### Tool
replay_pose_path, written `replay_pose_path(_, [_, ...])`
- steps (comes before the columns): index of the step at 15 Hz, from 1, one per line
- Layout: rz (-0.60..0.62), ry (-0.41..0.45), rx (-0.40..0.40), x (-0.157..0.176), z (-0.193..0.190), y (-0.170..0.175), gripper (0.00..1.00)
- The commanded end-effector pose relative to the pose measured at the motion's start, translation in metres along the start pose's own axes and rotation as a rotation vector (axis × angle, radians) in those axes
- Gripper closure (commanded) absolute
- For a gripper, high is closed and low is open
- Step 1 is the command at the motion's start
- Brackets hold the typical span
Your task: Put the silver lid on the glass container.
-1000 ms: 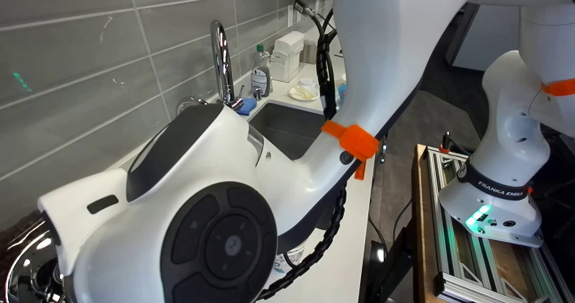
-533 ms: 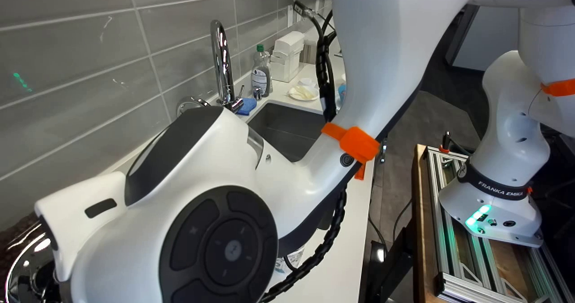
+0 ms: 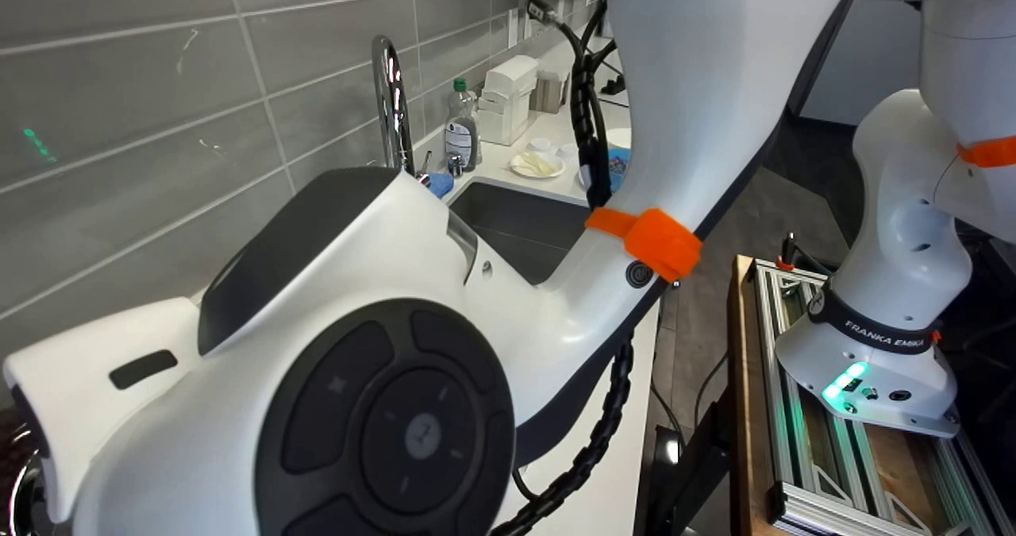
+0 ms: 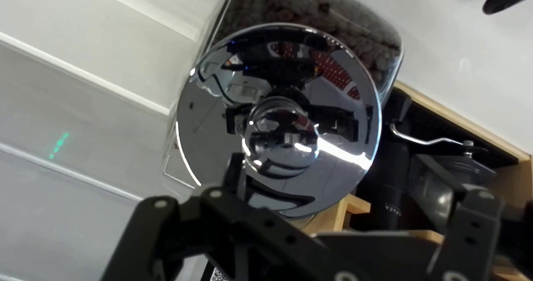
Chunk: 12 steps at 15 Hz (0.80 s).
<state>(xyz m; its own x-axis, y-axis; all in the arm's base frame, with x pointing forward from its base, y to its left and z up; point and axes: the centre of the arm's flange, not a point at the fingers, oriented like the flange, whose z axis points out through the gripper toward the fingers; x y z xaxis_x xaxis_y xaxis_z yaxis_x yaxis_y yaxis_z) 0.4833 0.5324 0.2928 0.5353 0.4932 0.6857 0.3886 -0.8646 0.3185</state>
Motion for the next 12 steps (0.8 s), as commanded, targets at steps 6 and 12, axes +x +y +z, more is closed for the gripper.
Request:
replay_pose_path(6, [0.022,-0.111,0.073,-0.002,-0.063,0.016,0.0])
replay_pose_path(12, [0.069,-0.155,0.08,-0.01,-0.093,0.029,0.0])
